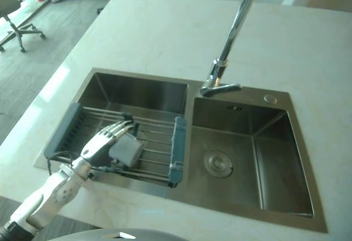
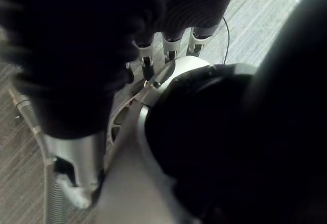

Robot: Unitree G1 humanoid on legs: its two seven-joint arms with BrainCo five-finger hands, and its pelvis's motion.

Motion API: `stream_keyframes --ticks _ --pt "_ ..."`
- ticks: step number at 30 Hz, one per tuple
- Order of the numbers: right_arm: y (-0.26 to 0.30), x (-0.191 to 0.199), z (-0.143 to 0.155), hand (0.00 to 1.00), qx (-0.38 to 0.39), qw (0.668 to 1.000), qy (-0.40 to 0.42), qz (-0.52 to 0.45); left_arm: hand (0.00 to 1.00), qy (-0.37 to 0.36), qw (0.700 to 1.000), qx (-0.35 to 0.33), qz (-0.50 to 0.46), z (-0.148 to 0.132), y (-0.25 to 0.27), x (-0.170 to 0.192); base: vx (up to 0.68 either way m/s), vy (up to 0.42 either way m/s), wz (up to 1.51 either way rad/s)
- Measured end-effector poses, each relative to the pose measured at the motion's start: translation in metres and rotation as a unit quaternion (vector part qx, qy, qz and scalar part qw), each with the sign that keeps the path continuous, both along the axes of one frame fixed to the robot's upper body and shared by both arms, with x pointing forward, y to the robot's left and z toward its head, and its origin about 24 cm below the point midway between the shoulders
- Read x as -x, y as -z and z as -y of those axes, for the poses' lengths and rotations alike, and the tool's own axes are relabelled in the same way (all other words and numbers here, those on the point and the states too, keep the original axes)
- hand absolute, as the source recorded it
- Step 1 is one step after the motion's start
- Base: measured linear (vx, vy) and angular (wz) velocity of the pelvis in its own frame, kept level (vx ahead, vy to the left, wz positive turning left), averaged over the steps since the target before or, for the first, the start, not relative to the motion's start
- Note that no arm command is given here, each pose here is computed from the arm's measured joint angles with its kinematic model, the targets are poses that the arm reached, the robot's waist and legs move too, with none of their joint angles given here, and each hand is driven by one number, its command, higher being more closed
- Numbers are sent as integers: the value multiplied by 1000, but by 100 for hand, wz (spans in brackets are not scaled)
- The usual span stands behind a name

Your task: Walk over to the sink, pick up the cup, carry it to the dishwasher, place the cup inside the dishwasher, then close the dishwasher door

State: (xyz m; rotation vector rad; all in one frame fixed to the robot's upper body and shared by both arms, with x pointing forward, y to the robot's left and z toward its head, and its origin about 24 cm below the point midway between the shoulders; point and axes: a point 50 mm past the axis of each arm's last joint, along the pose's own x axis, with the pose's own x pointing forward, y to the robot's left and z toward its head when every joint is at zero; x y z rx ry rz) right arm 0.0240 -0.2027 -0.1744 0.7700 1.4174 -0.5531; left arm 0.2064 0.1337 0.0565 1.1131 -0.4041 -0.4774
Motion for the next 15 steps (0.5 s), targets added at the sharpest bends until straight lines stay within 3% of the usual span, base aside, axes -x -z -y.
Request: stream_keyframes --ticks 9,15 --pt "-1 2 6 0 15 1000 -18 -12 0 28 995 -67 -74 6 15 -6 -7 -14 -2" --pt "-1 -5 6 0 16 999 -33 -15 0 8 989 -87 -122 2 18 -19 -14 -17 -4"
